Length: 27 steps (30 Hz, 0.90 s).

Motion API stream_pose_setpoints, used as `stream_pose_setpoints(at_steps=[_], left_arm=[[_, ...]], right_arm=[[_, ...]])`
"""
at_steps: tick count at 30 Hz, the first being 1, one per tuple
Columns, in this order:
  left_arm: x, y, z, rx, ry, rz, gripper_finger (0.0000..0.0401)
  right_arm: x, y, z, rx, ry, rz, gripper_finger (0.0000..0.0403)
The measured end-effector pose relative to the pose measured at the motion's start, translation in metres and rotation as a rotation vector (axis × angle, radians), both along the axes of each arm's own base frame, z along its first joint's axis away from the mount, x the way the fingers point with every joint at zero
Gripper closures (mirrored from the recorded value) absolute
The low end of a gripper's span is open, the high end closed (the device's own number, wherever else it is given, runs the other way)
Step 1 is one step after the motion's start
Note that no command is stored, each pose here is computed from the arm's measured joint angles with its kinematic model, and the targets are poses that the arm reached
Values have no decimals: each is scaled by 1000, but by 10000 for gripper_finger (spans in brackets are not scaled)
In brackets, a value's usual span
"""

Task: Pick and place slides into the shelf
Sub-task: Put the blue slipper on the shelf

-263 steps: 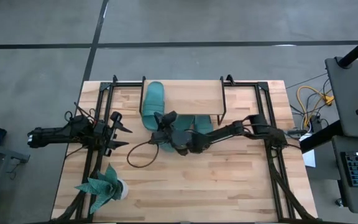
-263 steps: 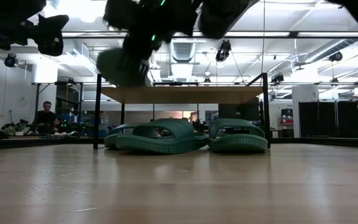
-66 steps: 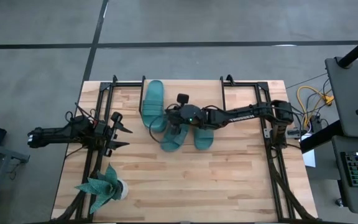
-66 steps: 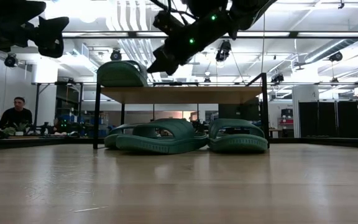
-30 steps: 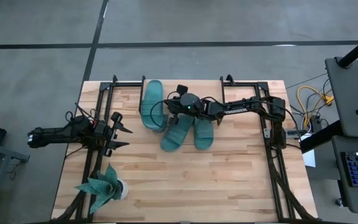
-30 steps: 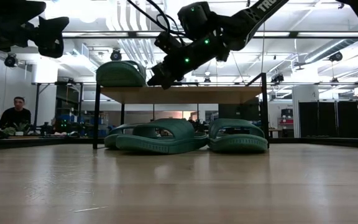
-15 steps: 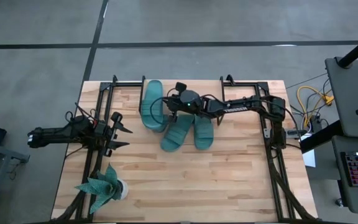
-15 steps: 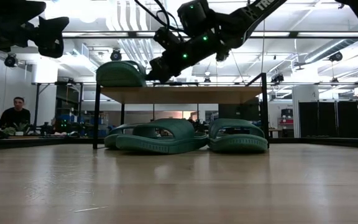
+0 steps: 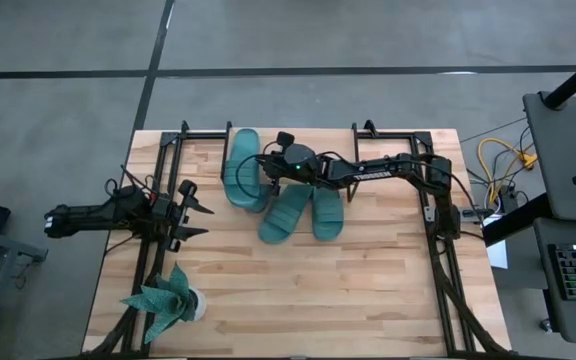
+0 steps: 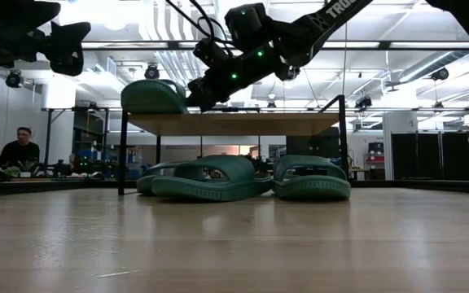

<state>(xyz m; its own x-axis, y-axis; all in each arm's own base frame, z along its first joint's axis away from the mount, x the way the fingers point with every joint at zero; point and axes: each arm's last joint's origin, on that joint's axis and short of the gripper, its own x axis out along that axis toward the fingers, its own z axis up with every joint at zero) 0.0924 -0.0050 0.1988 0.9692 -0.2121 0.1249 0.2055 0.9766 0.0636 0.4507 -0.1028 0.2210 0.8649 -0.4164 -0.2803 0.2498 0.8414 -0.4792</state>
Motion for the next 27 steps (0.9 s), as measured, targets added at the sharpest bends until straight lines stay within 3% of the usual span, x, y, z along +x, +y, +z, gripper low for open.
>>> stream_pose_setpoints(at_steps=[14, 21, 27], left_arm=[[0, 0, 0, 0, 2, 0, 190], [0, 0, 0, -1, 0, 0, 190], [0, 0, 0, -1, 0, 0, 190]], right_arm=[[-7, 0, 6, -33, 94, -55, 394], [-15, 0, 28, -88, 79, -108, 394], [-33, 12, 58, -72, 98, -101, 394]])
